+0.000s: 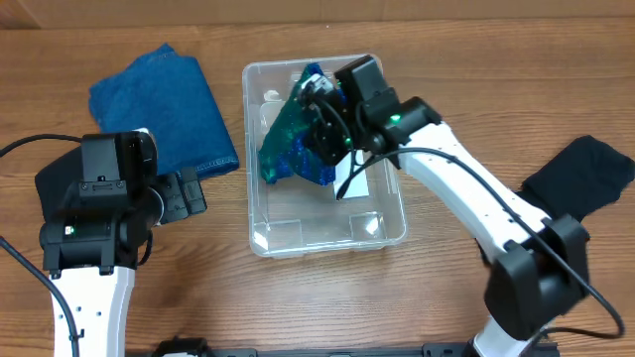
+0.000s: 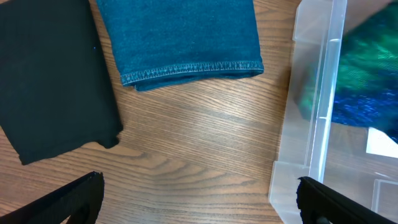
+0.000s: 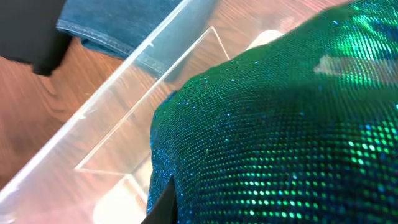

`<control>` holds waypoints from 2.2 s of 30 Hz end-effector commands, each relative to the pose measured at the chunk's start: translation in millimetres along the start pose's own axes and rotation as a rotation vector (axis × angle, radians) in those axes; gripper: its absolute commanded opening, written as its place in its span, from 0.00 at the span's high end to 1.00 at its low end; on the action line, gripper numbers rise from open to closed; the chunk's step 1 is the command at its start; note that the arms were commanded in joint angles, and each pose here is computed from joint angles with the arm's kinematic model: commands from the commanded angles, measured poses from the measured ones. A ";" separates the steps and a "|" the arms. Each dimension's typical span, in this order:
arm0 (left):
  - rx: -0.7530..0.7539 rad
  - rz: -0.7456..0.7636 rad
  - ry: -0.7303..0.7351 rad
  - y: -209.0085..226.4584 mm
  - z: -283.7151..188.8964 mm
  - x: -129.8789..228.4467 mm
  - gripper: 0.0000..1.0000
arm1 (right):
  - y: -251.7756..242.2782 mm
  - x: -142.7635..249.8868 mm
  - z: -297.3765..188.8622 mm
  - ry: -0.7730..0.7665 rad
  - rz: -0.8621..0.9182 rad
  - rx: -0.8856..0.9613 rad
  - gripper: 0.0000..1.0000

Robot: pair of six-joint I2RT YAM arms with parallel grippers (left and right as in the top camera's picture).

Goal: Pack container
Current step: 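Carry the sparkly fabric into the clear bin and release it, then move the right gripper to the black cloth on the right, then grasp the right black cloth and drop it into the bin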

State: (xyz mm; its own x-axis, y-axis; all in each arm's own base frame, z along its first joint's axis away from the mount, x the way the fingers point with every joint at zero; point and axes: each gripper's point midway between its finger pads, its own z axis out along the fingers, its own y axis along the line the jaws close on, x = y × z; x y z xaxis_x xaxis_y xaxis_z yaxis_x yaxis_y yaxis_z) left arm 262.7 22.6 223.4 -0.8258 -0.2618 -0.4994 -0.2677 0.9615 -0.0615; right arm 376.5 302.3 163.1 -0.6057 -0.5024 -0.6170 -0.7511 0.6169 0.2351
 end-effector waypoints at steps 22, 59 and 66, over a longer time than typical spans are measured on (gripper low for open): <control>0.011 0.013 -0.023 -1.3 -6.8 -7.3 0.00 | -126.6 107.9 -376.3 -0.563 1.113 1.037 0.00; 0.012 0.013 -0.031 -1.6 -6.8 -9.0 0.00 | -187.8 315.4 -159.3 -0.350 1.410 0.235 0.96; 0.012 0.013 -0.030 -1.6 -6.8 -8.9 0.00 | -134.5 143.3 -231.5 -0.461 0.847 0.186 0.96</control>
State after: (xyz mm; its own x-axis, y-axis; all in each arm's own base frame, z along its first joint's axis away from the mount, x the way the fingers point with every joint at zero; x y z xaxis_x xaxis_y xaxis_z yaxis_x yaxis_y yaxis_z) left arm 263.2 22.6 223.9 -0.8247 -0.2618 -0.5013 -0.2675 0.9616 -0.0620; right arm 308.3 -34.3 122.5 -0.7467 0.5987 -0.2898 0.2795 0.6779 0.6800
